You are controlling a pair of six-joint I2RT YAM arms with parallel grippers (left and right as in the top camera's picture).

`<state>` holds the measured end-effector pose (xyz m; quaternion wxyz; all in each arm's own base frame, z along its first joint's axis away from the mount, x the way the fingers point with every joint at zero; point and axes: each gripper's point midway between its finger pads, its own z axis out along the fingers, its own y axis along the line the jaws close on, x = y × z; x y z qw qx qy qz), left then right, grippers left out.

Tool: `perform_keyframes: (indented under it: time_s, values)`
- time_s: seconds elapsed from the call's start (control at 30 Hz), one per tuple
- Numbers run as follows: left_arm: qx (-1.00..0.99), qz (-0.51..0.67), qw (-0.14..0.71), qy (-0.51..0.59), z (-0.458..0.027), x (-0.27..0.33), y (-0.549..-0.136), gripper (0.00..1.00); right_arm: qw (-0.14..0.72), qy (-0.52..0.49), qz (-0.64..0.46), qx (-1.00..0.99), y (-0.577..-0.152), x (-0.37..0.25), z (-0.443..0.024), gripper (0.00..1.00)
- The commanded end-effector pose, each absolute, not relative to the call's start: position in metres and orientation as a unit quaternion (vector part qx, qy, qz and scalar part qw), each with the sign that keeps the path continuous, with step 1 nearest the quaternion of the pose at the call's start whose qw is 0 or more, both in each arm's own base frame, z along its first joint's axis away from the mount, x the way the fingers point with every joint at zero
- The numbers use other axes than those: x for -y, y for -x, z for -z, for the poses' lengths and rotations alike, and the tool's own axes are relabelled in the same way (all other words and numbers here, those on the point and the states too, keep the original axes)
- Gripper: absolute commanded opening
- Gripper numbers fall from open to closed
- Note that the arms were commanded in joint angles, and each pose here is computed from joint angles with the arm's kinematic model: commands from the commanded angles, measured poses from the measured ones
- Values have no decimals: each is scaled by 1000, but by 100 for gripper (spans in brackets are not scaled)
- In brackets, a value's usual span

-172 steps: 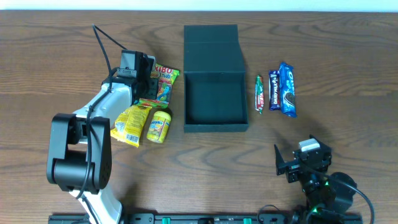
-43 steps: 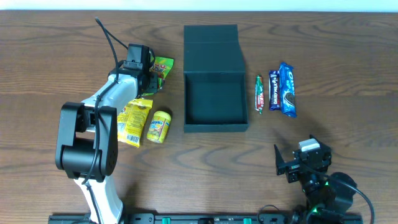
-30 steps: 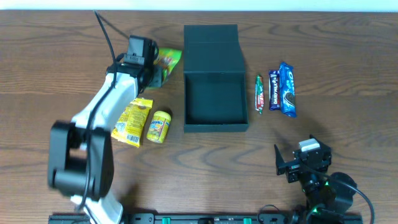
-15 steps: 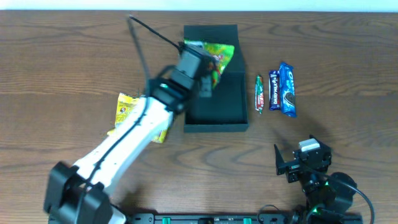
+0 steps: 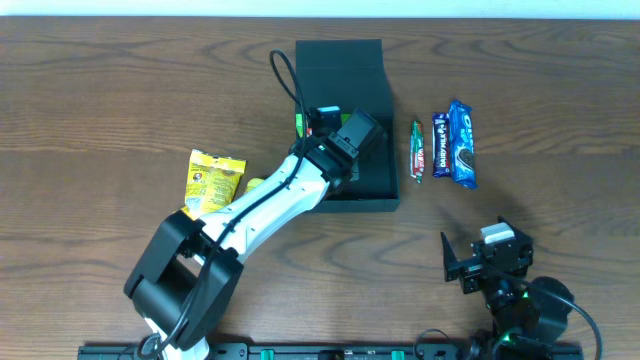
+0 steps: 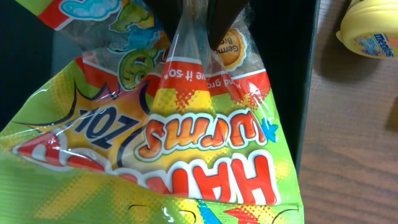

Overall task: Pack container
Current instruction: 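Carry the Haribo bag into the green box and release it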

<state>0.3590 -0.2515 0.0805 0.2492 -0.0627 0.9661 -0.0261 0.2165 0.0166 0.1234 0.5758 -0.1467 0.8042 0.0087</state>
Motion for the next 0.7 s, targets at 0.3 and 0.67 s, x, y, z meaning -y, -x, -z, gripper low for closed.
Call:
perform_keyframes:
  time_s: [0.3, 0.67]
  values:
    - [-969, 27, 236, 69, -81, 249, -354, 84, 577, 149, -13, -803, -216, -19, -123, 99]
    - [-974, 19, 226, -7, -81, 252, -350, 95, 577, 149, -13, -803, -216, -19, -123, 99]
